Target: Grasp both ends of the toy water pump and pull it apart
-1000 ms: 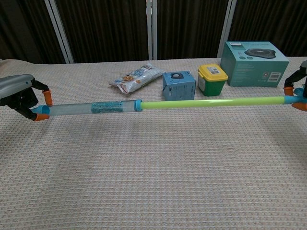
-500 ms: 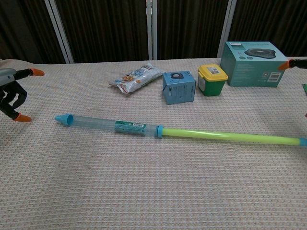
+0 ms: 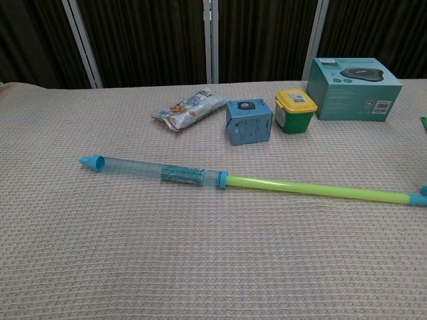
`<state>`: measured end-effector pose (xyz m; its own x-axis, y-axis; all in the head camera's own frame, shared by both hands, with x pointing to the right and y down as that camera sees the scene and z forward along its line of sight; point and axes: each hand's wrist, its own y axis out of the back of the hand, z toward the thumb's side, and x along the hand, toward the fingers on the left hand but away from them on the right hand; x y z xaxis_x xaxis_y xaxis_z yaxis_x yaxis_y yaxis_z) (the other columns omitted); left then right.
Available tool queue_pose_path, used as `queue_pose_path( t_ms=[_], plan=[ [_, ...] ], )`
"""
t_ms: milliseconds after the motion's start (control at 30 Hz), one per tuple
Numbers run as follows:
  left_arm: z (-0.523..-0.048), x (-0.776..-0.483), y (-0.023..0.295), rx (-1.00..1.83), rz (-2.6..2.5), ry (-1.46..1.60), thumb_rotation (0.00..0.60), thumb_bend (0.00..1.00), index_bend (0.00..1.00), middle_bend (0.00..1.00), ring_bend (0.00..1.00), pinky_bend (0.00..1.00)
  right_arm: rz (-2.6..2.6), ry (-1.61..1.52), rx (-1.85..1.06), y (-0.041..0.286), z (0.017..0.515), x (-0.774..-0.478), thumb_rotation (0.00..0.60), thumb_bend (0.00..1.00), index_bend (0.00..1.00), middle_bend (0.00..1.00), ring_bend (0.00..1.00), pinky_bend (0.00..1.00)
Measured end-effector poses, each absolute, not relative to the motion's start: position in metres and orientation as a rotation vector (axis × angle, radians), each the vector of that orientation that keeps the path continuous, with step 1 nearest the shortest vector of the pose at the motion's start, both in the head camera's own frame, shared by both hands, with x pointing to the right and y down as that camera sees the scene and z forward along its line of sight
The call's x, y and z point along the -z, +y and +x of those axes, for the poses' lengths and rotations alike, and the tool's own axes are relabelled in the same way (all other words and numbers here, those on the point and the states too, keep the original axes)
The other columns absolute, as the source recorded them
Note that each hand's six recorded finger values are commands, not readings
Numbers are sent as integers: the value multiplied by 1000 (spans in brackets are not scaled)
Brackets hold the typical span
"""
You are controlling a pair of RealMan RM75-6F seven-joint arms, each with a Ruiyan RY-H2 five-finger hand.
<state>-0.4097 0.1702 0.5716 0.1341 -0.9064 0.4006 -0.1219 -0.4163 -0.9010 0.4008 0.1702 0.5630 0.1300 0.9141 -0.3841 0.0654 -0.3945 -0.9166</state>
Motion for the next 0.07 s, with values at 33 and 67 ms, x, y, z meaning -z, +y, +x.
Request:
queue_pose_path(
  t_ms=[33, 67],
  plan=[
    [-413, -568, 176, 1360, -1673, 999, 600, 0, 0, 0, 0, 0, -1608, -974, -1361, 176, 405, -560, 600, 0, 0, 0, 0, 0],
    [-415, -566, 181, 1367, -1668, 991, 600, 0, 0, 0, 0, 0, -1598, -975, -1361, 180, 408, -558, 600, 0, 0, 0, 0, 0]
  ],
)
